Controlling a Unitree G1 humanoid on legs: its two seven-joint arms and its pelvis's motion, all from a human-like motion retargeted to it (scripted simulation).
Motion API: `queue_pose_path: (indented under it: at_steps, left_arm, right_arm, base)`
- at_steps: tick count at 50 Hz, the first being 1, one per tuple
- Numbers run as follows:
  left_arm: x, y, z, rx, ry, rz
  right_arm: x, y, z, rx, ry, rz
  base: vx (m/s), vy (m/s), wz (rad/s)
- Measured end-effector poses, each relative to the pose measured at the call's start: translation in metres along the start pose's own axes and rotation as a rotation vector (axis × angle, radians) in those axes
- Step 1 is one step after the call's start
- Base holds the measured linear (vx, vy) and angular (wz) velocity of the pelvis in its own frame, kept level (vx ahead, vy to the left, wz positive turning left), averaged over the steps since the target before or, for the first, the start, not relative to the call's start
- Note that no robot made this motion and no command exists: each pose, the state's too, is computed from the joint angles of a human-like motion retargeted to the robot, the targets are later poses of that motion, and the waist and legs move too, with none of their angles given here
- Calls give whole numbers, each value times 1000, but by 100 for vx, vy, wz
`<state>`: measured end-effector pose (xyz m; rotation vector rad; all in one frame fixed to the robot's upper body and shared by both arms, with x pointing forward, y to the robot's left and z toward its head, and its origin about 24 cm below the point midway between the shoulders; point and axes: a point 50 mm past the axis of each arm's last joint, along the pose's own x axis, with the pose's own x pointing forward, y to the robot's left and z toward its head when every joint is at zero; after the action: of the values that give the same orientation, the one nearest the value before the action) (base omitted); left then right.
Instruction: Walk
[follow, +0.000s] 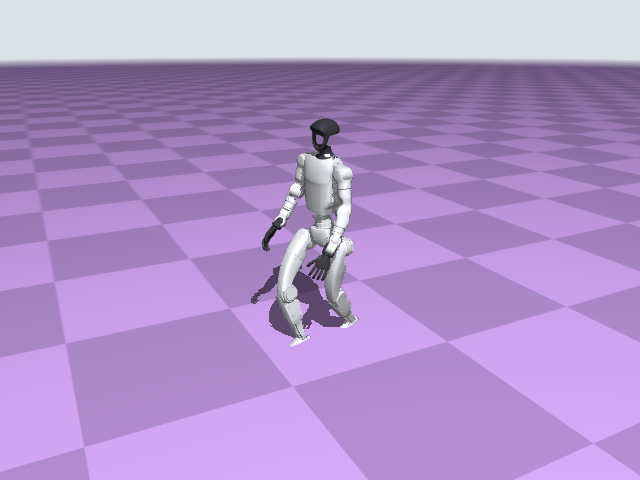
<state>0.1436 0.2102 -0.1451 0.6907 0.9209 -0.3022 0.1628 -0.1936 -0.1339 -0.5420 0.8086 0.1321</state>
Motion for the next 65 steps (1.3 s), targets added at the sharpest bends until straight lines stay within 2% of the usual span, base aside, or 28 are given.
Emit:
queue_pose_path:
  at_steps: [8,23,36,42,50,59,65]
  left_arm:
    - [-11,-26,-27,-44,89,-80]
    - [-7,-5,-27,-188,124,21]
    - [1,12,-5,-221,68,83]
    - [3,19,-1,-206,66,107]
    - [2,-2,-2,-206,72,67]
    - [-5,-26,-13,-145,71,-22]
    - [-15,-35,-36,-189,146,-30]
  right_arm:
    - [-8,-1,-30,-42,111,-9]
    - [-4,-13,-30,-44,141,2]
    - [-12,-16,-55,-43,252,-19]
    - [-6,-16,-38,-2,178,-13]
    - [-6,-13,-29,25,116,-40]
    - [-14,-15,-53,16,210,-74]
    - [-22,-17,-72,-31,272,-65]
  base:
    - [50,1,-69]
    - [54,8,-58]
    - [56,16,-43]
    - [46,10,-56]
    - [48,-3,-72]
    - [47,-12,-53]
    - [54,-17,-47]
